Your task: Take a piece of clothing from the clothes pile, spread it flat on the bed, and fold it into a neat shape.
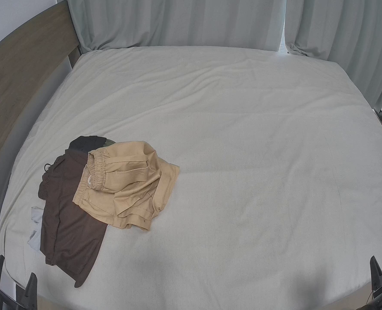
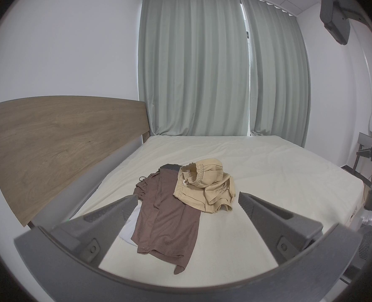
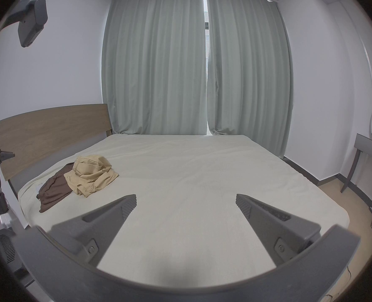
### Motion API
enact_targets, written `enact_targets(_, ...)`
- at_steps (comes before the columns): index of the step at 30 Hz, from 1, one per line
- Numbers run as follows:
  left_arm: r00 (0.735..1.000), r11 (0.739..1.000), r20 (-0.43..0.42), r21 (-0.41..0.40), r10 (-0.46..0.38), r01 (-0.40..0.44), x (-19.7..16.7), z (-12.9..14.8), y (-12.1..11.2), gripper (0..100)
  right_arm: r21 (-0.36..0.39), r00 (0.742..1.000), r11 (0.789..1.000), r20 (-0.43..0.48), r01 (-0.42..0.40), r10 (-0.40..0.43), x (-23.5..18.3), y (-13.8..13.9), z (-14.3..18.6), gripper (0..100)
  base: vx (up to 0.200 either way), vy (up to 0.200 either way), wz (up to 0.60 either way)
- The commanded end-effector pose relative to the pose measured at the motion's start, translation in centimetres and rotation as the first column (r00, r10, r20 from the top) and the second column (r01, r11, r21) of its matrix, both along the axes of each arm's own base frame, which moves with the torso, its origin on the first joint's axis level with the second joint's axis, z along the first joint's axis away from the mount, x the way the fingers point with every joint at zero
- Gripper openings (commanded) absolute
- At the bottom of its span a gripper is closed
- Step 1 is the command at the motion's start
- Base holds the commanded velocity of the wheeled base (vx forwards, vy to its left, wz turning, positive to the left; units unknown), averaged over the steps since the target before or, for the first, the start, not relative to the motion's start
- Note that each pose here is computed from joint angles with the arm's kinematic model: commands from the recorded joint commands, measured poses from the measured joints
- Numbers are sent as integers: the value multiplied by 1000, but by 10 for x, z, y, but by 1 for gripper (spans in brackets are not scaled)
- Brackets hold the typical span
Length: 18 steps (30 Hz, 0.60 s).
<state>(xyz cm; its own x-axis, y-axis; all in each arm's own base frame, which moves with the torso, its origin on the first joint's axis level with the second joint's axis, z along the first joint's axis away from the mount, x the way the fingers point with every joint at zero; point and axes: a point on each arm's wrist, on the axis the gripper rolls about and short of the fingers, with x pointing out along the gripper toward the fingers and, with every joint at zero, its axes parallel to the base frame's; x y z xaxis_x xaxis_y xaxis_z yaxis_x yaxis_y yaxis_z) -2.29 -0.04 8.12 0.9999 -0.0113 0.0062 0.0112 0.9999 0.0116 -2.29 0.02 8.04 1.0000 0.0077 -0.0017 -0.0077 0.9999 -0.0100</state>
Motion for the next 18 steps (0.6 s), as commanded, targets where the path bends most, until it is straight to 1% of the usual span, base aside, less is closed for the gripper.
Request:
enact_targets(1,1000,1000,-2,1,1,-1,0,-5,0,100,1,1000,1000,0,0,0,0,0,-5,100,0,0,0)
enact_targets(16,1000,1000,0,4,-7,7,0,-5,0,100,1,1000,1000,0,2,-2,0,0,-5,100,0,0,0)
enact_targets(17,1000,1000,2,4,-7,7,0,-5,0,100,1,1000,1000,0,2,-2,0,0,-5,100,0,0,0)
enact_targets(18,1000,1000,24,-4,-4,4,-1,-1,0,100,1,1000,1000,0,2,-2,0,0,-5,100,0,0,0)
